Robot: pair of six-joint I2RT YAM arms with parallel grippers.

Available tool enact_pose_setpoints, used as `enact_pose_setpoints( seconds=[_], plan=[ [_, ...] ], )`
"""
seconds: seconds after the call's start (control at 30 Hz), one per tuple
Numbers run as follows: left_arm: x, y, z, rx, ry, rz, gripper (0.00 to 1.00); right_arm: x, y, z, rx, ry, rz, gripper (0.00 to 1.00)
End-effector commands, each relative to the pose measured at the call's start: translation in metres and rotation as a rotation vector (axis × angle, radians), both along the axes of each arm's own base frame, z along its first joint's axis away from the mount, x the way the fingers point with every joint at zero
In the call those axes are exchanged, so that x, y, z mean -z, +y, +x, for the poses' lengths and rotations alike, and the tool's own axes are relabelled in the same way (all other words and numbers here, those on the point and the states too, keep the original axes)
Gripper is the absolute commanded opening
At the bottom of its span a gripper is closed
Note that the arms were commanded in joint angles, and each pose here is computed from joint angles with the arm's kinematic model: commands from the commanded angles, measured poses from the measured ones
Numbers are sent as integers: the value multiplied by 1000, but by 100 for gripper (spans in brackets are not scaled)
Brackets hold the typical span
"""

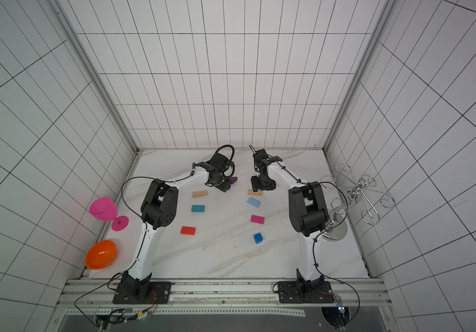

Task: Assemble a heart with building blocks
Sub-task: Assemble the building block at the center of the board.

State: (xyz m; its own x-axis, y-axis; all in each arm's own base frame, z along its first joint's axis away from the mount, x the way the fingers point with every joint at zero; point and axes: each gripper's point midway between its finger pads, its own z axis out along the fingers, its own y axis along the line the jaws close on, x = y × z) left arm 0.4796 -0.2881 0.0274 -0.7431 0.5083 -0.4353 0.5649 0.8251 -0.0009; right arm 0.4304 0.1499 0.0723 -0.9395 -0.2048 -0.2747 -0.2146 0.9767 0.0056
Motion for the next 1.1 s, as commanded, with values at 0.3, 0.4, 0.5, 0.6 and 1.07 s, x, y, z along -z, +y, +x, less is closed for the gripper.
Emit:
enact_pose_setpoints(
  seconds=[0.3,0.4,0.5,0.6,1.07],
  plan=[
    [18,8,6,11,39,-16,37,12,-1,-5,15,43,8,42],
    [19,3,4,21,48,-28,38,12,-1,-5,17,43,8,42],
    [20,0,2,30,50,-30,38,11,0,-4,17,42,8,42],
    [22,-1,1,33,54,-27,38,11,0,-4,17,41,8,41],
    [24,-11,-2,54,52,-30,38,12,1,-5,17,46,11,41]
  ],
)
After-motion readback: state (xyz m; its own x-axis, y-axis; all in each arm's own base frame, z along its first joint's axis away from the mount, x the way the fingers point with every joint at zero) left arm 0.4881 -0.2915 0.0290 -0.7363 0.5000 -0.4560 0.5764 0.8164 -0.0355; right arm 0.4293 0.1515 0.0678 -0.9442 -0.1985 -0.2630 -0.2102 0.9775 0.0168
